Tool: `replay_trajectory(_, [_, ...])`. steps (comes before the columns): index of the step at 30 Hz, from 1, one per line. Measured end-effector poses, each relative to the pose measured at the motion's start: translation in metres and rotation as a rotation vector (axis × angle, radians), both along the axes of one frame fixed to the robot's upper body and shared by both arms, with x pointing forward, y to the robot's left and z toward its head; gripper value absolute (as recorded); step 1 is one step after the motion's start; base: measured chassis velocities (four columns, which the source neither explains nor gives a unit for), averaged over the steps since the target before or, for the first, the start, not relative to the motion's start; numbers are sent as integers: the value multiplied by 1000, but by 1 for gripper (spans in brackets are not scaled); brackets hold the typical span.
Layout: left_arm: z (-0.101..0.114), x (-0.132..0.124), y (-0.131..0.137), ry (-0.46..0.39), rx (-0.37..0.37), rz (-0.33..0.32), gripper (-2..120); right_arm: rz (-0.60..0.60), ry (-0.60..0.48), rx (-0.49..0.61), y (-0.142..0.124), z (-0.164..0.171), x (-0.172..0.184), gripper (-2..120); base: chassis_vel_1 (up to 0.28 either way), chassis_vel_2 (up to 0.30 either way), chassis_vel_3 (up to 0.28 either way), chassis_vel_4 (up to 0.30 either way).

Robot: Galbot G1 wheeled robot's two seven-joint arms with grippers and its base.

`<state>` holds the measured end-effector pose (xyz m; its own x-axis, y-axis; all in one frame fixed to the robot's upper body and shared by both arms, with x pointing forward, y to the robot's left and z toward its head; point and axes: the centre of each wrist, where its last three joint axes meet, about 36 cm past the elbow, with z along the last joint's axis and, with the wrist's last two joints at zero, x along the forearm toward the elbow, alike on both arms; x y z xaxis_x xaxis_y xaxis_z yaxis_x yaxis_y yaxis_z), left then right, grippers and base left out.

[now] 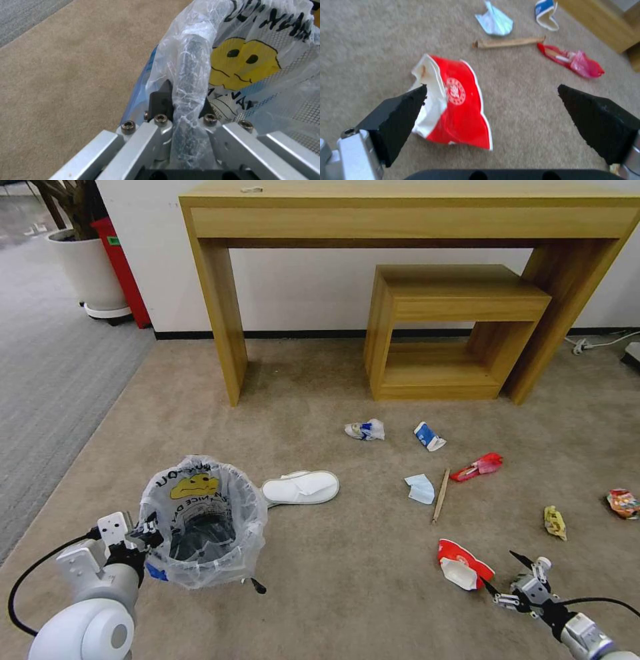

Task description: Pick up the trash bin and place the garbage on the floor into it.

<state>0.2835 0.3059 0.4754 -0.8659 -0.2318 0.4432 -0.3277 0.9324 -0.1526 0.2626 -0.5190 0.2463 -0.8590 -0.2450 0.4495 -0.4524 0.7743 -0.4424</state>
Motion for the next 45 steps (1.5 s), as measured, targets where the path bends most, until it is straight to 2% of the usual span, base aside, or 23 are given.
replay_trajectory(9, [1, -2, -1, -3, -2, 4, 2, -3, 50, -2, -1, -22, 3, 100, 0, 0, 0, 0])
replay_trajectory(23, [0, -4, -3, -4, -1, 12, 2, 27, 92, 19, 13, -52, 9, 99, 0, 0, 0, 0])
replay_trajectory(37, [-4, -3, -1, 3, -3, 21, 2, 50, 108, 39, 30, -77, 31, 96, 0, 0, 0, 0])
replay_trajectory(43, [-5, -3, -1, 4, -5, 23, 2, 58, 106, 47, 36, -82, 38, 87, 0, 0, 0, 0])
replay_trajectory(45, [-7, -2, 0, 5, -5, 25, 2, 61, 103, 54, 42, -89, 47, 76, 0, 0, 0, 0])
